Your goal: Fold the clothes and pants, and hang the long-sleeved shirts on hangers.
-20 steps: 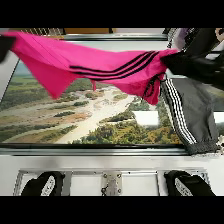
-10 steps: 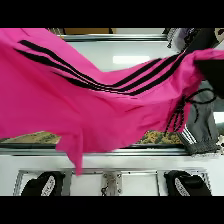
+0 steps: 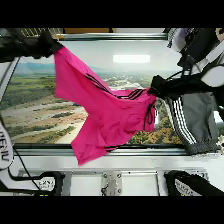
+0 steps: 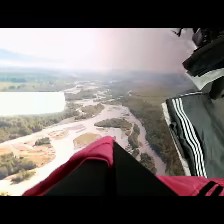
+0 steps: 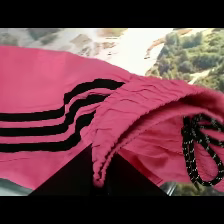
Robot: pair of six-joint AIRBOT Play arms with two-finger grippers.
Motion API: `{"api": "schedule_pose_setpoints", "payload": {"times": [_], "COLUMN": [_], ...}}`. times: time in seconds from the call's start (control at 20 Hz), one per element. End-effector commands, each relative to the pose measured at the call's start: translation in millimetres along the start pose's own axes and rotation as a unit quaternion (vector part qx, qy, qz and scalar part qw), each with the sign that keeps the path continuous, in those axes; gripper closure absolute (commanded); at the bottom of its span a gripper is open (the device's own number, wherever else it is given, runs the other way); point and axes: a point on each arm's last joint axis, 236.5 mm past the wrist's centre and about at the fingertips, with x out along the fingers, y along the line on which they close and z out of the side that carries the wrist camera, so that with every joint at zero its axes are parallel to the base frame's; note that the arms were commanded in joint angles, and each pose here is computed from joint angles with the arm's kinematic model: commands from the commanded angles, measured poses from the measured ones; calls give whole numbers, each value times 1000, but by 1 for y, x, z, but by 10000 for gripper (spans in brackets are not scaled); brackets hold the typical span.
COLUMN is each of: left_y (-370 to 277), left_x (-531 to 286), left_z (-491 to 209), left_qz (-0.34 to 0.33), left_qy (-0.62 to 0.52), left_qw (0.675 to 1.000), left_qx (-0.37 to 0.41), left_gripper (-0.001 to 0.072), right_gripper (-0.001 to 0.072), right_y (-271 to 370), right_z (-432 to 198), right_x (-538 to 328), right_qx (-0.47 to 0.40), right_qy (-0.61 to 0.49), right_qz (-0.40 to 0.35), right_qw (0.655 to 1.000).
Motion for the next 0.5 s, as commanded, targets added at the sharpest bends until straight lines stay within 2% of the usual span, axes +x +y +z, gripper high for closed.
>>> {"api": "schedule_pose_setpoints", "payload": {"times": [0.0,0.2,0.45], "left_y": [41,36,36], "left_x": [61,39,-13], "left_z": [-22,-24,-87], "left_qz": [8,12,88], "left_qy": [38,49,91], "left_qw": [998,998,992], "left_qx": [-45,-35,6], "left_gripper": [702,703,702], "right_gripper": [689,688,688], "right_y": [-26,-41,-57], "right_z": [27,51,6], "right_x": [58,42,20], "right_qx": [3,-59,-115], "right_qy": [13,-20,42], "right_qz": [-31,-84,-119], "right_qw": [999,994,985]}}
